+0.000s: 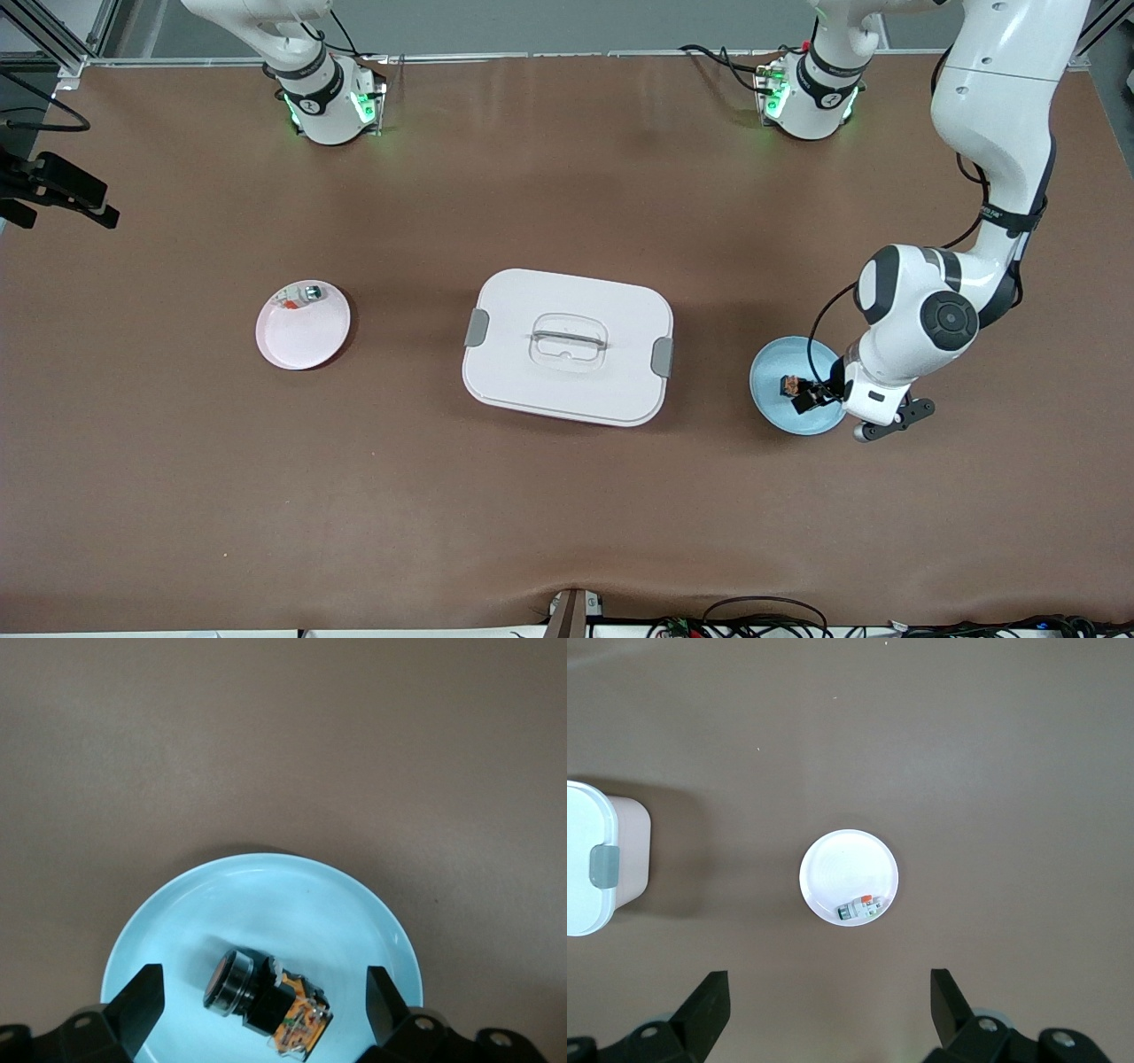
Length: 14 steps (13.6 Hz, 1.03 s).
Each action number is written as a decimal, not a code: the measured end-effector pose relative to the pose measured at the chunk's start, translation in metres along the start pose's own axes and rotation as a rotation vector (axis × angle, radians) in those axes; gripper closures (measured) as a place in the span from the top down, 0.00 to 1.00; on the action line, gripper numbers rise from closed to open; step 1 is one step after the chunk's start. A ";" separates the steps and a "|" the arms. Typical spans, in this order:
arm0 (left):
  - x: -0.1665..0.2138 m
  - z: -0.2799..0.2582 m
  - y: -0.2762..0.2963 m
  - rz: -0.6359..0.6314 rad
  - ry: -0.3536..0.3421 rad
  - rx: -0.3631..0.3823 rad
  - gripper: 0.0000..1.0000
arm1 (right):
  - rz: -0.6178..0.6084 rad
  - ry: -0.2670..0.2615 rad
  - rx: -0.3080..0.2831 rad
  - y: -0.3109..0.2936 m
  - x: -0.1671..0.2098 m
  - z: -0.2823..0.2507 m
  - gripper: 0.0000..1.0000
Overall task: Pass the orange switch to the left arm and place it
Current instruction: 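Open the left gripper to release the switch on the plate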
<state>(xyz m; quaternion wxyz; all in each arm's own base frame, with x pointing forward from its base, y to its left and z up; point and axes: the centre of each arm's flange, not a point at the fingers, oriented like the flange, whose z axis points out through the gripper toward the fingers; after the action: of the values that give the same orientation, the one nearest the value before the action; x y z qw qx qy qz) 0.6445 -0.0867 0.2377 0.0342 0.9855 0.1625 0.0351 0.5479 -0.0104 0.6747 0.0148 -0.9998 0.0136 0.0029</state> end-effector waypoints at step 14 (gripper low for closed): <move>0.007 -0.048 -0.016 0.242 0.060 -0.019 1.00 | -0.001 0.003 0.000 0.000 0.000 0.000 1.00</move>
<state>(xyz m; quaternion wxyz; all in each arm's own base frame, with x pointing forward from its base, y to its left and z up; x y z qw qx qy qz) 0.6425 -0.0664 0.2847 0.0344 0.9960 0.0428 0.0700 0.5483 -0.0101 0.6750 0.0148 -0.9998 0.0133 0.0013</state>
